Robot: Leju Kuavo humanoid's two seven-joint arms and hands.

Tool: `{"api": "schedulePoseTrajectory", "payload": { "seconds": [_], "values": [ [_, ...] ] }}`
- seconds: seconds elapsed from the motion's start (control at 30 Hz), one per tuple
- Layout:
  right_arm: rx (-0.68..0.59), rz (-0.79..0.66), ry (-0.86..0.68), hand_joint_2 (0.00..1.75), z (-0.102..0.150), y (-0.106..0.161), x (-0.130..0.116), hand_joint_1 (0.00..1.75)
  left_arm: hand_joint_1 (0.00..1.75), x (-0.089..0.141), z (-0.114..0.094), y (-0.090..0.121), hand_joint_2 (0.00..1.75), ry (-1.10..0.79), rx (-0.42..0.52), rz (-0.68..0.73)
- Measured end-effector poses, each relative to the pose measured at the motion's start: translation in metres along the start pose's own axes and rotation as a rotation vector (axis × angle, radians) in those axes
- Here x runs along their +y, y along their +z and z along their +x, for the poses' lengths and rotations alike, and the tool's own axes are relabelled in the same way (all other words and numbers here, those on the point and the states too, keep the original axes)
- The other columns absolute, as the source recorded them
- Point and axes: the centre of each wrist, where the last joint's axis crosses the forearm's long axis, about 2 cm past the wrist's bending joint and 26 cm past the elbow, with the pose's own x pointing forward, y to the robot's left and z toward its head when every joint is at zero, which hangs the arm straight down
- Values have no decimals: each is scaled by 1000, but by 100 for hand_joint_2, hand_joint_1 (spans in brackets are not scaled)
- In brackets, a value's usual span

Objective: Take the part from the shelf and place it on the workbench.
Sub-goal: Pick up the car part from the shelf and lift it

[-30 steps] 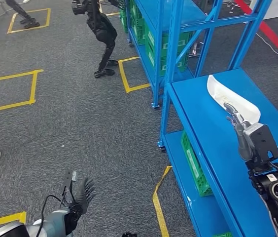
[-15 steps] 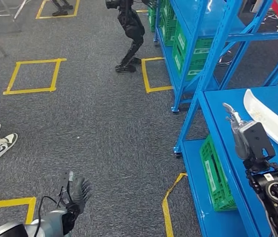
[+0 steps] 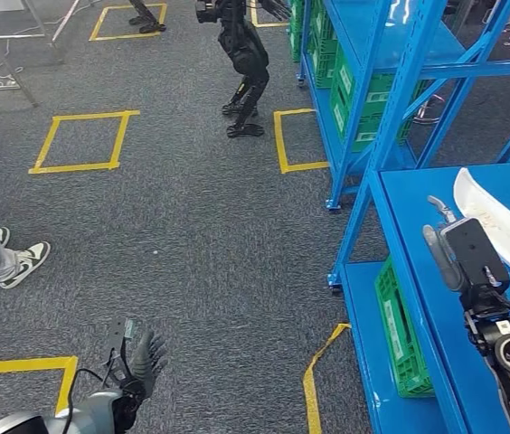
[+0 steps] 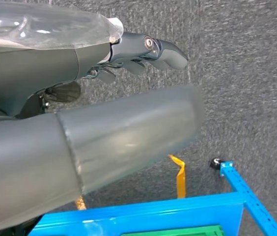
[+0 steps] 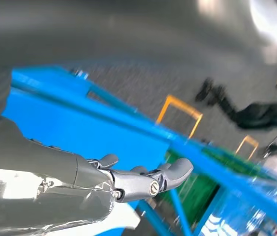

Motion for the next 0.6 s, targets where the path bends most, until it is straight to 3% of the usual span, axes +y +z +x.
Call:
{"api": "schedulePoseTrajectory", "payload": {
  "seconds": [0.23,0.4,0.6],
  "values": [
    [219,-83,227,175,14,24,-41,0,0,26,-10,15,0,30,-24,45],
    [276,-150,353,175,28,42,-77,0,0,41,-15,24,0,45,-32,75],
    [363,-231,636,175,47,58,-122,0,0,50,-17,29,0,49,-35,97]
  ]
}}
